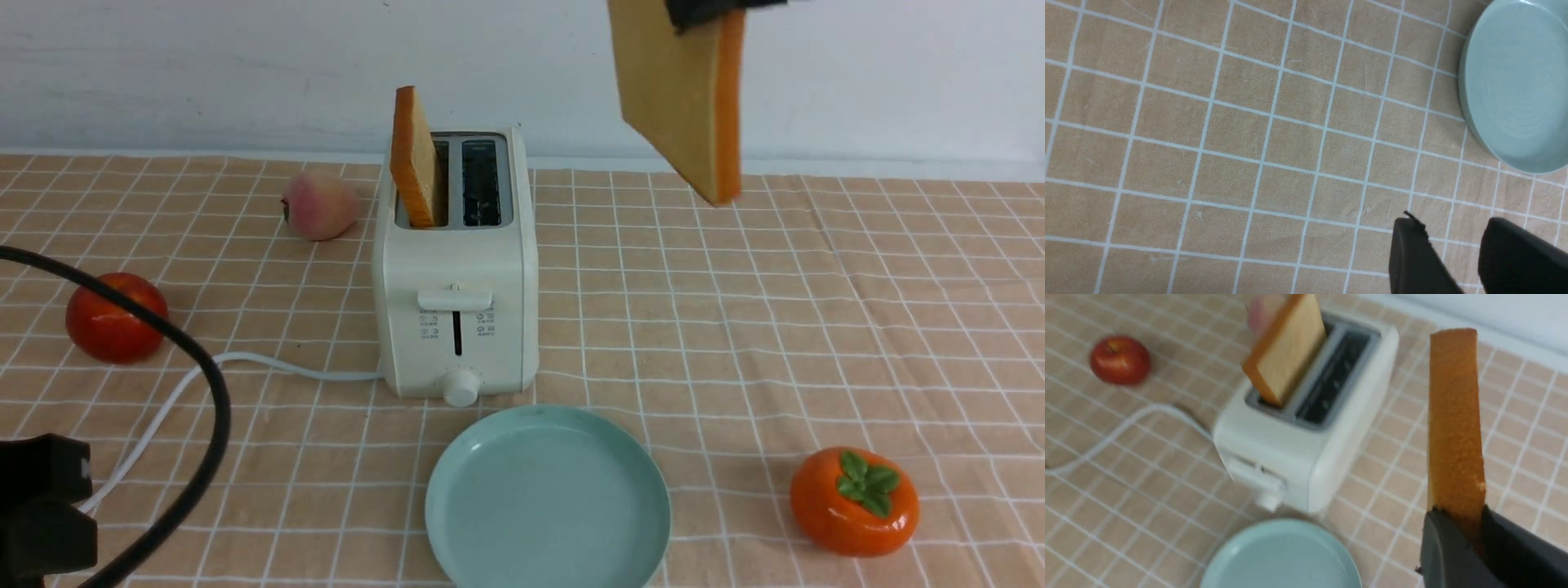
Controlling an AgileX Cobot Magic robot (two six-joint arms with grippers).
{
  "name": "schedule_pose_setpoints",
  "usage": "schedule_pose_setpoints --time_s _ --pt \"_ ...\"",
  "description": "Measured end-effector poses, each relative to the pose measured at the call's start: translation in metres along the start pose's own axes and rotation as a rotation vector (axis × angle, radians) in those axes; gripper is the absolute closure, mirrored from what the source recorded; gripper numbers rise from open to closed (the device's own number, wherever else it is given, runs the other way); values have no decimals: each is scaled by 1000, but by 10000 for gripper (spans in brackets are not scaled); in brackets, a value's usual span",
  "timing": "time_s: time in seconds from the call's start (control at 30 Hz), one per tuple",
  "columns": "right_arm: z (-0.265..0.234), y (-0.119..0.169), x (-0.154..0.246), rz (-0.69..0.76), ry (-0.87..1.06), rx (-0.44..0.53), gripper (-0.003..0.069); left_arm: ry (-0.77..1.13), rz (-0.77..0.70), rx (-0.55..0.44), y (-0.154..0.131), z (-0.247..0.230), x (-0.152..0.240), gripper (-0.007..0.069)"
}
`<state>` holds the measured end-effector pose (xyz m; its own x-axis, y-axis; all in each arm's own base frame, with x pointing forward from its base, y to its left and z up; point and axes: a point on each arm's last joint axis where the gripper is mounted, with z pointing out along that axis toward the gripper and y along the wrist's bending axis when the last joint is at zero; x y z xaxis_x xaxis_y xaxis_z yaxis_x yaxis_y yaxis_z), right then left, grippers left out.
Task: Take toasted bread from bread machine on light coffee tablecloth place on plate.
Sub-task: 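Place the held slice of bread on top of the slice on the plate with the right gripper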
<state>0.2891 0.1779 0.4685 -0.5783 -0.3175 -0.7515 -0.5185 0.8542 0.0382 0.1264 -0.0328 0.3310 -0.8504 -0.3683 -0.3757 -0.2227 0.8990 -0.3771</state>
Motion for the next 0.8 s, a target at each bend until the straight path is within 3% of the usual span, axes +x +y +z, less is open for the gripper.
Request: schedule_pose_setpoints --time_s 0.07,0.2,0.33,0.37,0.43,0.63,0.8 --pt "8 -1 13 3 59 3 584 0 0 0 0 0 0 387" --pt "50 7 62 127 217 -90 584 0 0 0 0 0 0 387" --pt "91 19 102 331 270 -230 584 0 0 0 0 0 0 387" --pt "93 19 105 333 281 -228 584 0 0 0 0 0 0 387" --pt "115 25 126 489 264 -298 584 0 0 0 0 0 0 387" --pt "145 24 156 704 222 -309 579 5 -4 7 -1 0 0 387" --pt "154 23 163 754 207 -314 457 13 -12 24 -2 0 1 387"
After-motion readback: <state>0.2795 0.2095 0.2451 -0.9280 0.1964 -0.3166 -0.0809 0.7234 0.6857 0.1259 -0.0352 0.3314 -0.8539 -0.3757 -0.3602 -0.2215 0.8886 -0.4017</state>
